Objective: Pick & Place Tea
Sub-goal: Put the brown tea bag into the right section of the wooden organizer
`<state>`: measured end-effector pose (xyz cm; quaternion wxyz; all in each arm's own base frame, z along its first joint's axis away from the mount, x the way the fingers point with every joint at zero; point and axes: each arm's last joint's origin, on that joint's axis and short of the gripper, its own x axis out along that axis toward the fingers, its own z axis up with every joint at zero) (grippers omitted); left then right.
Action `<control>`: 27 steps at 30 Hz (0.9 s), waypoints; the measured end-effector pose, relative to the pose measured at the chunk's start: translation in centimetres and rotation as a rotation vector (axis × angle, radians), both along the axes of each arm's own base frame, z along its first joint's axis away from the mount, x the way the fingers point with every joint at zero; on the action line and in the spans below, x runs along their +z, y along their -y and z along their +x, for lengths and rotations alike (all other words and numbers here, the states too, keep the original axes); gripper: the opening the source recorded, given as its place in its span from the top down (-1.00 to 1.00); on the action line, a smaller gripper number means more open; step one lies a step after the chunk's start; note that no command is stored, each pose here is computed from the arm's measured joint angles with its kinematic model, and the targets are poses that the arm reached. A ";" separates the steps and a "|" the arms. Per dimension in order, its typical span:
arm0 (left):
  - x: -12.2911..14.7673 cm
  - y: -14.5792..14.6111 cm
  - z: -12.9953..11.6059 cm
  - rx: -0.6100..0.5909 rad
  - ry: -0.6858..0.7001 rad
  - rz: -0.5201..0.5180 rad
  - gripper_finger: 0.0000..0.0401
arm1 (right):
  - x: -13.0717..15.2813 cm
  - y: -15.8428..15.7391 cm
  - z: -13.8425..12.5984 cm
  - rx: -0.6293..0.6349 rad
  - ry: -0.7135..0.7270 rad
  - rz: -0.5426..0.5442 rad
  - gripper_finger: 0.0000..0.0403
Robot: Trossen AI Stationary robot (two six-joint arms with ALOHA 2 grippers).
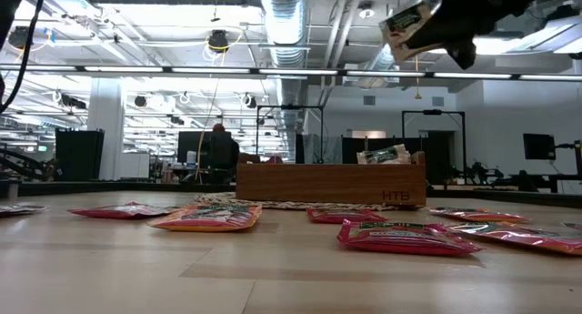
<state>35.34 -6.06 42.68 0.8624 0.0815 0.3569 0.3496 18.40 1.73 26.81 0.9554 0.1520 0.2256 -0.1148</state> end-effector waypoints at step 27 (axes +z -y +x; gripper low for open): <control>-15.6 -3.2 -7.0 -0.261 0.575 -0.347 1.00 | -5.3 -0.1 -0.9 -0.060 0.361 0.156 0.98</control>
